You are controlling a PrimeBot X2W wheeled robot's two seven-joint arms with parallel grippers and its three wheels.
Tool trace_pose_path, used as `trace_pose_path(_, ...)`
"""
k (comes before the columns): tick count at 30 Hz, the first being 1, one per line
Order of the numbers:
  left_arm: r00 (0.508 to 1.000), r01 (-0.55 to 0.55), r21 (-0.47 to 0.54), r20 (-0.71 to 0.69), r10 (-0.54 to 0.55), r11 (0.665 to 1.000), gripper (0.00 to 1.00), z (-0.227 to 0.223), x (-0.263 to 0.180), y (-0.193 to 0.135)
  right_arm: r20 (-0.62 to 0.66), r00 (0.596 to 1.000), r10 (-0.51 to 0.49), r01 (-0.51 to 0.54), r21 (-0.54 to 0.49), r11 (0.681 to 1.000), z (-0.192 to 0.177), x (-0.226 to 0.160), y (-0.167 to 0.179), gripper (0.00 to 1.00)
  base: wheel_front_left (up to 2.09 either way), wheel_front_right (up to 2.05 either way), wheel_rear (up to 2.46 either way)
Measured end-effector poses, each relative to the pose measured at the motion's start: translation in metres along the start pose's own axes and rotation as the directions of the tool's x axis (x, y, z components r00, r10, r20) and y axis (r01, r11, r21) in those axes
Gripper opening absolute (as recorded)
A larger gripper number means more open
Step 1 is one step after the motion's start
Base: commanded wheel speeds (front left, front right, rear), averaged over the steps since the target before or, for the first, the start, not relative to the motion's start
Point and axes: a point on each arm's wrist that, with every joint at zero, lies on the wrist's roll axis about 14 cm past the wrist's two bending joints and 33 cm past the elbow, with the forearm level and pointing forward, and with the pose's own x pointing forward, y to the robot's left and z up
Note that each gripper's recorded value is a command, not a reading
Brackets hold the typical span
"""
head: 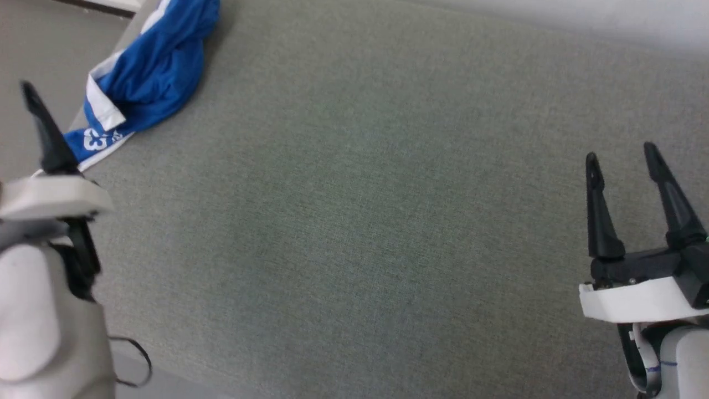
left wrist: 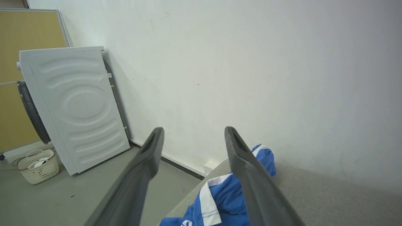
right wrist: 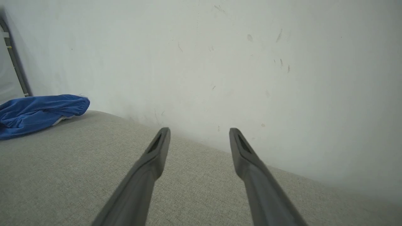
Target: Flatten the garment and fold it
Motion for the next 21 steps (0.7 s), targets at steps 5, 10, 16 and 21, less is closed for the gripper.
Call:
trace_pose_path(5,1.0,0.017,0.026,0.0,-0.017,1.0,1.0,-0.006,0.042,-0.004,0.02,1.0,-0.003,0.003,-0.018,1.0,-0.009,0.011,-0.01,1.0,0.0,0.0,0.0)
trace_pose_path(10,0.996,0.072,0.058,-0.056,-0.069,0.996,1.0,-0.024,0.081,-0.018,0.031,1.0,0.003,-0.001,-0.044,0.999,-0.022,0.02,-0.018,1.0,0.0,0.0,0.0)
trace_pose_path(16,0.963,0.098,0.008,-0.254,-0.092,0.995,1.0,-0.061,0.121,-0.025,0.068,0.998,0.008,-0.004,-0.059,0.998,-0.032,0.031,-0.025,1.0,0.0,0.0,0.0)
trace_pose_path(21,0.887,0.11,-0.024,-0.448,-0.109,0.994,1.0,-0.102,0.137,-0.039,0.11,0.994,0.008,0.0,-0.07,0.998,-0.038,0.04,-0.03,1.0,0.0,0.0,0.0)
